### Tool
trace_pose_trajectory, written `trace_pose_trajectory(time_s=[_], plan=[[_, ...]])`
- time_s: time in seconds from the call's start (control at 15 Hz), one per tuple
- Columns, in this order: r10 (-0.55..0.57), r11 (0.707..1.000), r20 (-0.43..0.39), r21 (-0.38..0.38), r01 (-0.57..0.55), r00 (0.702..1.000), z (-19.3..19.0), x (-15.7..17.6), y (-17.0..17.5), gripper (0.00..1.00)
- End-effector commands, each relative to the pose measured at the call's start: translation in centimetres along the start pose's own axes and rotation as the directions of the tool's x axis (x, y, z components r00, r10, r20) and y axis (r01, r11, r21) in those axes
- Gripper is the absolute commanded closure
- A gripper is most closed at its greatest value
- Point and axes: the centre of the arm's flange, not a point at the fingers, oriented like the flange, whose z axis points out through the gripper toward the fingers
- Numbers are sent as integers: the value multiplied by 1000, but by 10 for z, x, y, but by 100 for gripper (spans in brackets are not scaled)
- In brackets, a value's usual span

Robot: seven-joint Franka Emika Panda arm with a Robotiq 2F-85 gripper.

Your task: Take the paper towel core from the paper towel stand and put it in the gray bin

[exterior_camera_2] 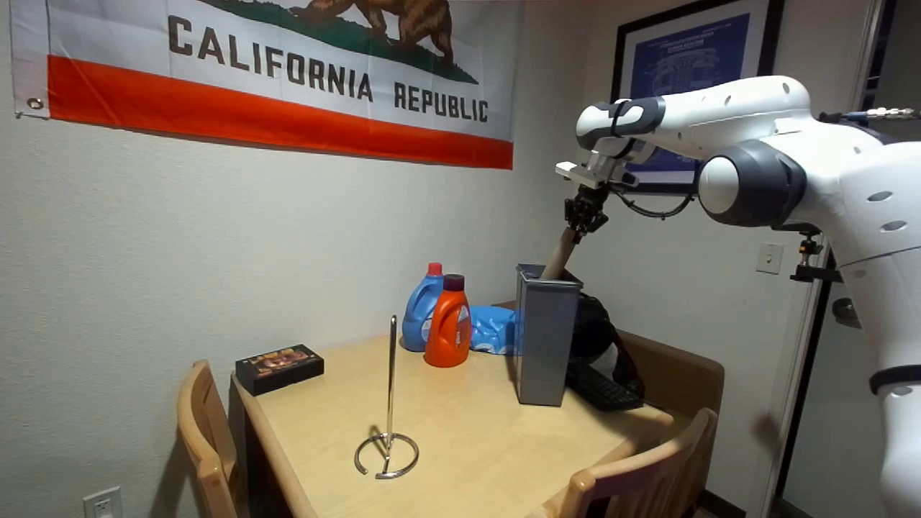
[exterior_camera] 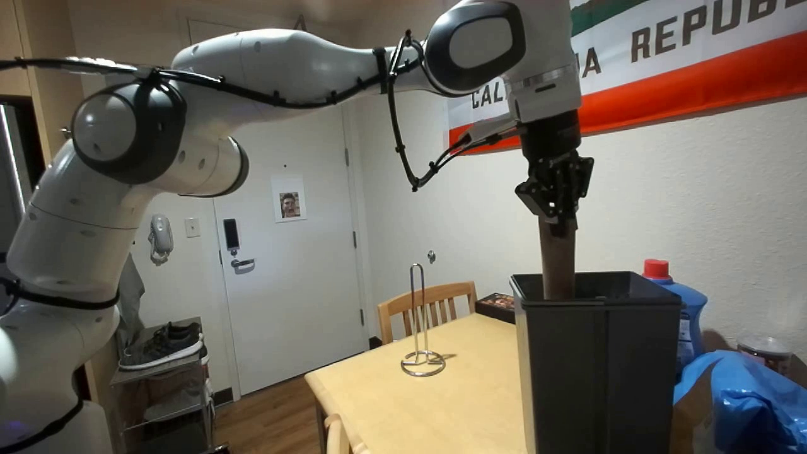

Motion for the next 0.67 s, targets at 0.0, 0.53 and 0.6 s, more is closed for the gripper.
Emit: trace_pose_trajectory(time_s=[0.0,0.53,0.6], plan=[[27,999,5,-21,-27,1000,-2,6,-18,44],[29,1000,2,-2,-29,1000,-8,8,-23,0],[27,1000,1,4,-27,1000,-10,8,-23,0]])
